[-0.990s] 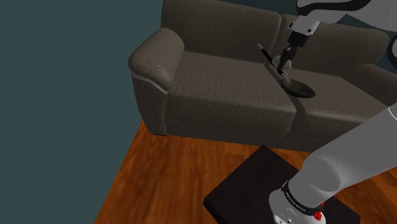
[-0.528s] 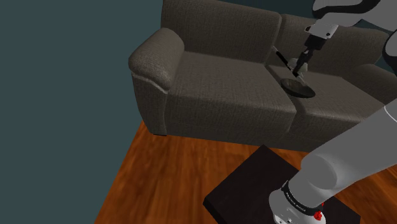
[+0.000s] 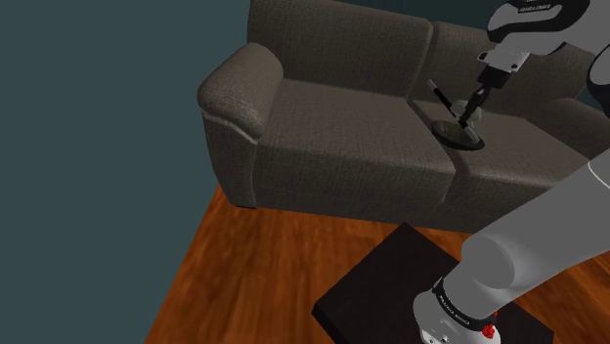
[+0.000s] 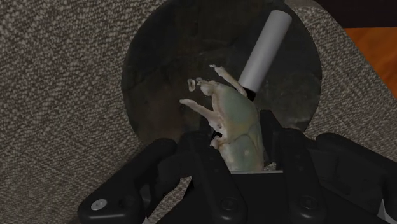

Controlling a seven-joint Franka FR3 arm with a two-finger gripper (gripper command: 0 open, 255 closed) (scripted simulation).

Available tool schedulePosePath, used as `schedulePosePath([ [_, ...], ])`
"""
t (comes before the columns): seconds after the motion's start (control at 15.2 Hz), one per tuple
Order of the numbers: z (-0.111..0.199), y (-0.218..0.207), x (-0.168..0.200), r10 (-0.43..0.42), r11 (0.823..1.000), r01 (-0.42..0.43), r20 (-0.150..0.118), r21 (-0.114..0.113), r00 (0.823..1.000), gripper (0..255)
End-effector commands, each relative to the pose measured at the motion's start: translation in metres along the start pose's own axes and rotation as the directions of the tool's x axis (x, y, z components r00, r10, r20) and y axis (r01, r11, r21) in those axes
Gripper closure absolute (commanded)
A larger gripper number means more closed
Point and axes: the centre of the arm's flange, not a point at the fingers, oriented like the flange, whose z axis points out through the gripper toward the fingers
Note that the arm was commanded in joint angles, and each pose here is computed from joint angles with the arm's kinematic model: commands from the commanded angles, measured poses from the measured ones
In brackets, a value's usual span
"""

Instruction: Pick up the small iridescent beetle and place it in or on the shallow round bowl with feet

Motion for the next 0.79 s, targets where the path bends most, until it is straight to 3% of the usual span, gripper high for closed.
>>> schedulePosePath([
  [0.0,0.010,0.002,-0.001,0.000,1.000,0.000,0.000,0.000,1.000,255],
  [0.33,0.036,0.005,-0.002,0.000,1.000,0.000,0.000,0.000,1.000,255],
  [0.73,0.039,0.005,-0.002,0.000,1.000,0.000,0.000,0.000,1.000,255],
])
